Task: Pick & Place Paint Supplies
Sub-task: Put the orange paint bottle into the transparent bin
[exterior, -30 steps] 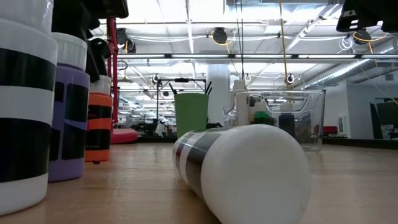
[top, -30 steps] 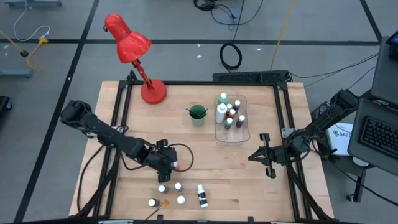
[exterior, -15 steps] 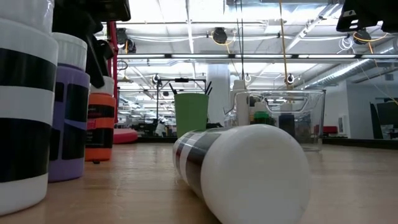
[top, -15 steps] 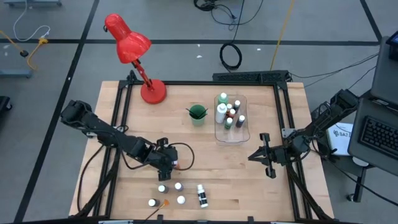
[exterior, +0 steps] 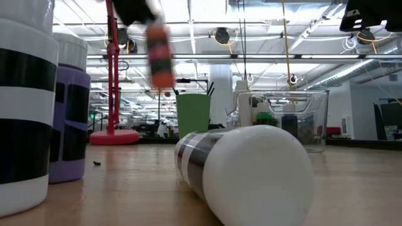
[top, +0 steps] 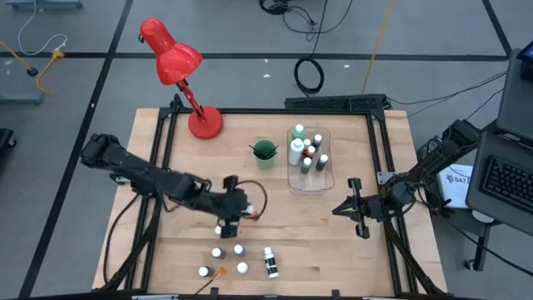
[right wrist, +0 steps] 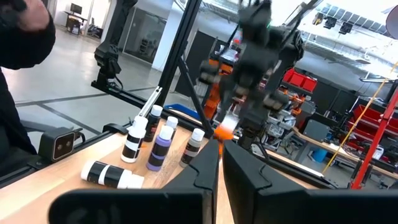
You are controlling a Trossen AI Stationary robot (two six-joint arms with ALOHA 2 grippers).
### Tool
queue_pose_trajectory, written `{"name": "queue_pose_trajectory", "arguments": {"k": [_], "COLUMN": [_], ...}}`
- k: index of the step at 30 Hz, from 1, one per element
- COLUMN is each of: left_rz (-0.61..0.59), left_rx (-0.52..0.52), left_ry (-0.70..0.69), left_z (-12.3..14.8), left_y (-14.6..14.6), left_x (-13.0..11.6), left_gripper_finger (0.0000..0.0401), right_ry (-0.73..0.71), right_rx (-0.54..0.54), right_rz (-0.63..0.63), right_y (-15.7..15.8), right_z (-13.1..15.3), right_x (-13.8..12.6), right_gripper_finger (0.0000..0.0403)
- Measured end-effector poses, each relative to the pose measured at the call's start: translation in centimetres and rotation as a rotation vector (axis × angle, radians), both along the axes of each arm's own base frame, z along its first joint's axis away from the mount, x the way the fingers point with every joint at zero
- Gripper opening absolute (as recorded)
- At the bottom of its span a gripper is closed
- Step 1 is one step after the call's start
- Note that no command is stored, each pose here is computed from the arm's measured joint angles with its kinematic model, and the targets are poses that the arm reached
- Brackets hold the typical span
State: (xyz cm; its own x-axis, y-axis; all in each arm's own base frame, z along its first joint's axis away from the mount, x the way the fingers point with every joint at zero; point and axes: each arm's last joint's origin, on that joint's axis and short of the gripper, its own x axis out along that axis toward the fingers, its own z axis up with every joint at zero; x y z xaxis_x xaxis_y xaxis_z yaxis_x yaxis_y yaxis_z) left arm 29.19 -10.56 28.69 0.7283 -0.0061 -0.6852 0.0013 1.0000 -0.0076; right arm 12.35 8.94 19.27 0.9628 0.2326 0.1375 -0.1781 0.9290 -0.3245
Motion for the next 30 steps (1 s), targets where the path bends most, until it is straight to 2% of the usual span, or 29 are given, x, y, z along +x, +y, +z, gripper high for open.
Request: {"name": "queue_pose_trajectory", "arguments": {"k": [5,9,12,15,20,24,30], "left_rz": [-0.077,-0.049,-0.019,0.001,0.010,-0.007,0.007], "left_rx": [0.040,0.116,0.135,0.165,0.139,0.122,0.115], "left_ry": [-0.214,-0.266,-0.228,-0.140,-0.094,-0.048,-0.010], "left_z": [7.4,9.4,8.3,5.8,2.4,0.1,-1.9], "left_y": [2.1,4.6,6.6,8.5,11.2,12.9,14.4], "left_x": [2.6,6.2,10.1,13.6,18.3,20.5,21.7], "left_gripper_finger": [0.0089,0.0089,0.0089,0.0089,0.0089,0.0089,0.0089], "right_ry": [-0.001,-0.002,0.001,0.008,0.020,0.027,0.016], "right_rx": [0.001,0.000,-0.007,-0.015,-0.026,-0.032,-0.038], "right_rz": [0.000,0.000,-0.001,-0.001,-0.001,-0.001,-0.003], "right_y": [0.0,0.0,0.0,0.0,0.0,0.0,0.0], "right_z": [0.0,0.0,0.0,-0.1,-0.3,-0.3,-0.3], "right_x": [0.0,0.0,0.0,0.0,0.0,0.0,0.0], "right_gripper_finger": [0.0016,0.0016,0.0016,0.0016,0.0016,0.0016,0.0016]}}
